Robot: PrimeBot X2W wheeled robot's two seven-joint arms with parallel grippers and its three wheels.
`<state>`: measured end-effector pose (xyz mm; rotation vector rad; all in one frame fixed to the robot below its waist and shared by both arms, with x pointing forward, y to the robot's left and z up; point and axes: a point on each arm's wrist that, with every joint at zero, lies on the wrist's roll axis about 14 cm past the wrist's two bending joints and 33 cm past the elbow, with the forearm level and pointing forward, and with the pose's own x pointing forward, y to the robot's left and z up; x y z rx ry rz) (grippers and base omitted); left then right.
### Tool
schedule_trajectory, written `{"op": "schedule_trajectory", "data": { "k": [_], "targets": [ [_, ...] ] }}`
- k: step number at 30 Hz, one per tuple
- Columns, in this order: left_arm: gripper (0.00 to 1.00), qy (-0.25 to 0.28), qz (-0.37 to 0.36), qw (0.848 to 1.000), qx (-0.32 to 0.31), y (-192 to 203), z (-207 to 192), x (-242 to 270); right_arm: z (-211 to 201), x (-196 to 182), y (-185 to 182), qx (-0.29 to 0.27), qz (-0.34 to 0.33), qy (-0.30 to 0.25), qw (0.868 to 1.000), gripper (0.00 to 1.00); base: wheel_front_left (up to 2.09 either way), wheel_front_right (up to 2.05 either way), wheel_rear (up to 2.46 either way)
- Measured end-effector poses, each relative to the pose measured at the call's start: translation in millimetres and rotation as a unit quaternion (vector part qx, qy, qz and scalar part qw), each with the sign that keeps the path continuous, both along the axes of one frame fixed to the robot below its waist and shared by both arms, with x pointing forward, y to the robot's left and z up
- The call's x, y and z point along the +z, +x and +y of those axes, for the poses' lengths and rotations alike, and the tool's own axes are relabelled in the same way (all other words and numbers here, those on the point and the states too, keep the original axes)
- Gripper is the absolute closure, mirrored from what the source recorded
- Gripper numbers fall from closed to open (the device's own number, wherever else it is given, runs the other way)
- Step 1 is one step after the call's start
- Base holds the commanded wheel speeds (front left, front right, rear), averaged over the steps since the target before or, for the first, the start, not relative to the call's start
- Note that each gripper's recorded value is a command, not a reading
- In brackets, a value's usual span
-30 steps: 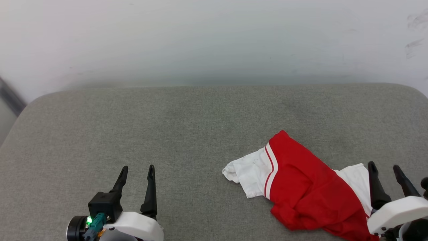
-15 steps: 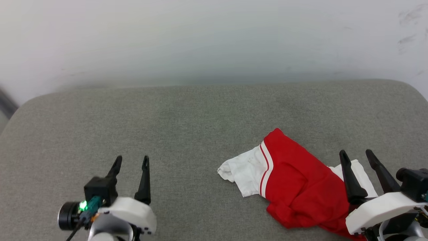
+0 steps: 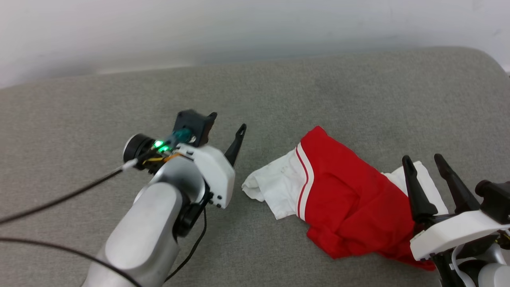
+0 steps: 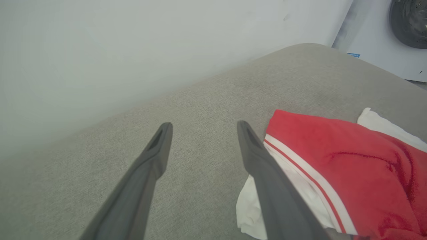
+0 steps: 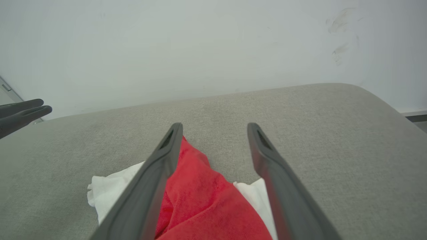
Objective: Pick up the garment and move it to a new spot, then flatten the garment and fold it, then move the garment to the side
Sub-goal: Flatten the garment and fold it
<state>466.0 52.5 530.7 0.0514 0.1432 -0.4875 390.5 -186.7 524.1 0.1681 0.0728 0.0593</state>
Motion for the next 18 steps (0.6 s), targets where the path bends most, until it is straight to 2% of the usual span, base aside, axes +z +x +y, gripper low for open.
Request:
{"op": "schedule_trajectory", "data": {
  "k": [5,10,14,18],
  "targets": [
    [0.0,0.037,0.064,0.996,-0.057,16,-30,-29,-6,-10,9,-0.01,0.011,0.002,1.0,0.0,0.0,0.0,0.0],
    [0.0,0.08,0.151,0.981,-0.094,17,-45,-74,-10,-21,15,-0.015,0.02,0.006,1.0,0.0,0.0,0.0,0.0],
    [0.0,0.11,0.223,0.961,-0.121,3,-54,-108,-13,-28,15,-0.021,0.028,0.012,0.999,0.0,0.0,0.0,0.0],
    [0.0,0.149,0.288,0.935,-0.144,-17,-56,-140,-16,-32,16,-0.026,0.03,0.016,0.999,0.0,0.0,0.0,0.0]
  ]
}}
